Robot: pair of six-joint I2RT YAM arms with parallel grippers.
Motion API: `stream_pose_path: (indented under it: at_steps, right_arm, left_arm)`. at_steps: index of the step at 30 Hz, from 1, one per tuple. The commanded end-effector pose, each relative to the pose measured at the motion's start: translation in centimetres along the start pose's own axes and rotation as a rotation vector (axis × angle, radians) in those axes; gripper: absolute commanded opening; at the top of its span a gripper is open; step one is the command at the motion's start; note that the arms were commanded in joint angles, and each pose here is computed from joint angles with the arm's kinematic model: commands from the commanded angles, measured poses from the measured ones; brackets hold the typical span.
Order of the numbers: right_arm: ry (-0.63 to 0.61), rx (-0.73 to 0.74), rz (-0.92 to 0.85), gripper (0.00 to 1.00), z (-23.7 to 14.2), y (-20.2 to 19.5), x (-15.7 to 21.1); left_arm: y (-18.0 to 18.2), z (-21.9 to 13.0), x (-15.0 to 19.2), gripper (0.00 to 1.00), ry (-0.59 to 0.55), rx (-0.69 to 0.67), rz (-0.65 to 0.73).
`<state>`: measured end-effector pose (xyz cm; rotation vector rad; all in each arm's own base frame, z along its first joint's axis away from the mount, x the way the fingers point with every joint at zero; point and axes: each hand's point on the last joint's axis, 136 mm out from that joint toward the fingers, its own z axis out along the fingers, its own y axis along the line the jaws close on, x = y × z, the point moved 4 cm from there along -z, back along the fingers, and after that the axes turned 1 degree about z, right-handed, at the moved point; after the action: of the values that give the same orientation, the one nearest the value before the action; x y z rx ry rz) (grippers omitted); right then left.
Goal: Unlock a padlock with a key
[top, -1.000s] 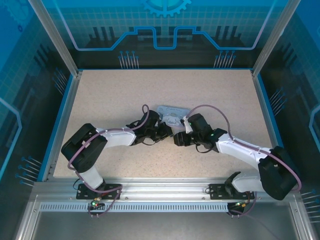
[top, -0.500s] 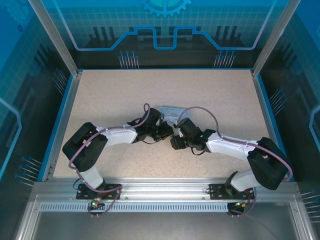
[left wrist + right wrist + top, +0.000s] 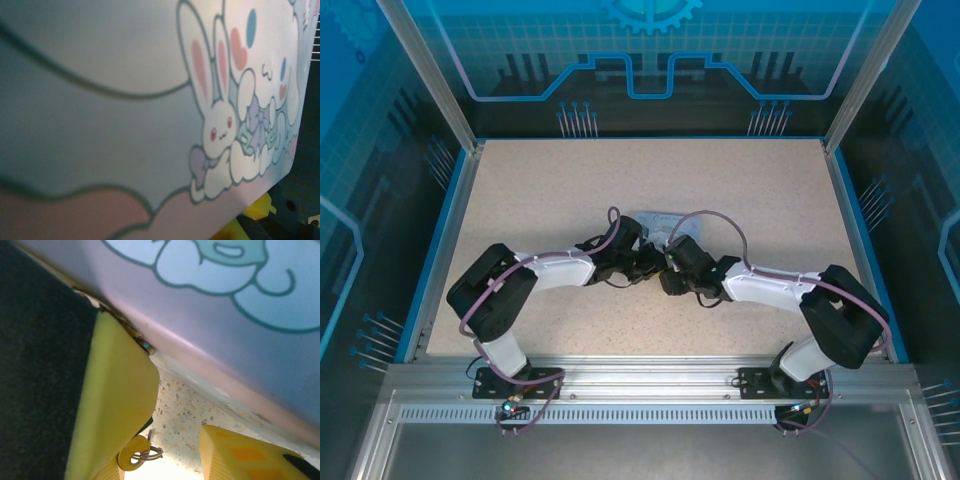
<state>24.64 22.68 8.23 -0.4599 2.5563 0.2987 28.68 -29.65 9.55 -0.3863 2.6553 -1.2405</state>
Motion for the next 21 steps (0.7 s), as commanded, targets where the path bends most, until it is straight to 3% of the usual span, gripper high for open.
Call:
stream_pose_path:
  at_steps: [1,11,19,21]
  right_arm:
    - [-0.064,0.023,0.023,0.35,0.0,0.4,-1.7]
    - [-0.082,-0.057,0.038,0.03,-1.1,0.7,-2.1]
    - [-0.078,-0.356,0.126,0.0,-2.0,1.3,-2.3]
    - [-0.078,-0.363,0.127,0.03,-2.1,1.2,-2.4]
  left_arm:
    - [-1.5,0.2,0.1,0.0,0.044,0.058,-0.013]
    - [-1.1,0.3,0.2,0.0,0.043,0.052,-0.017]
    - [-0.8,0.4,0.1,0.0,0.039,0.049,-0.018]
    - [-0.8,0.5,0.1,0.0,0.039,0.049,-0.018]
